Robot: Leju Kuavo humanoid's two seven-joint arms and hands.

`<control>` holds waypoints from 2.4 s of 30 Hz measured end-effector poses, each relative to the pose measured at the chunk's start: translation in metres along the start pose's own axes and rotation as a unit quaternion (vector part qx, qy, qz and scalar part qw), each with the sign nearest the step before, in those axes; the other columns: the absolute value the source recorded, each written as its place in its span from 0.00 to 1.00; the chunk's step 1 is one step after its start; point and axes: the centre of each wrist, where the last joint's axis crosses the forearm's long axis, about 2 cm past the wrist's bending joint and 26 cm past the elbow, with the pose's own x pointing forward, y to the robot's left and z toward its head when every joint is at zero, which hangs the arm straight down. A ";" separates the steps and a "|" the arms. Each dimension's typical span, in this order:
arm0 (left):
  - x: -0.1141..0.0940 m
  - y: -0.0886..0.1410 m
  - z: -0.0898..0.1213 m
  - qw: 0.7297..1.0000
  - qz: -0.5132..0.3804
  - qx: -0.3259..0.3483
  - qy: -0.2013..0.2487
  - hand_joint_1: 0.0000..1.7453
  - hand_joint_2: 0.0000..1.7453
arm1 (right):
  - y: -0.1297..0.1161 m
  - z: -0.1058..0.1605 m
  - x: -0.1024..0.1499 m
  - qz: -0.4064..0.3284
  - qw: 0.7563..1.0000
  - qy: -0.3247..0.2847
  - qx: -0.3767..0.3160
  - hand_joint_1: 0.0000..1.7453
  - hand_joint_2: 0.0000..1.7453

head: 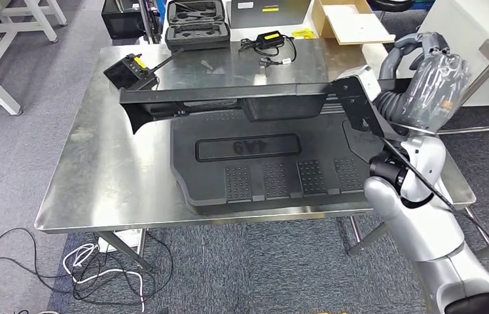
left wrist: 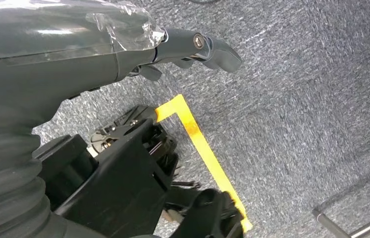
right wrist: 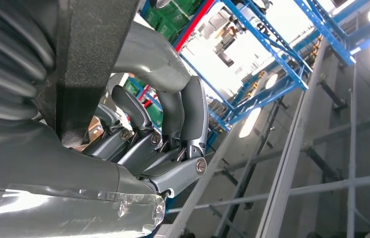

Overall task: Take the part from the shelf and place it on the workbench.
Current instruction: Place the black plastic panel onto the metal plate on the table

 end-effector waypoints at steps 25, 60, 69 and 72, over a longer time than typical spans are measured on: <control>0.001 0.000 -0.001 1.000 0.001 -0.003 0.003 0.00 1.00 | 0.003 0.002 -0.005 0.011 1.000 0.007 0.011 1.00 1.00; 0.006 -0.002 -0.003 1.000 0.001 -0.004 -0.001 0.00 1.00 | 0.008 0.002 -0.014 0.025 0.999 0.023 0.024 1.00 1.00; 0.006 -0.002 -0.003 1.000 0.001 -0.004 -0.001 0.00 1.00 | 0.009 0.003 -0.017 0.029 0.999 0.026 0.027 1.00 1.00; 0.007 -0.002 -0.003 1.000 0.001 -0.004 -0.002 0.00 1.00 | 0.009 0.002 -0.017 0.029 0.999 0.025 0.026 1.00 1.00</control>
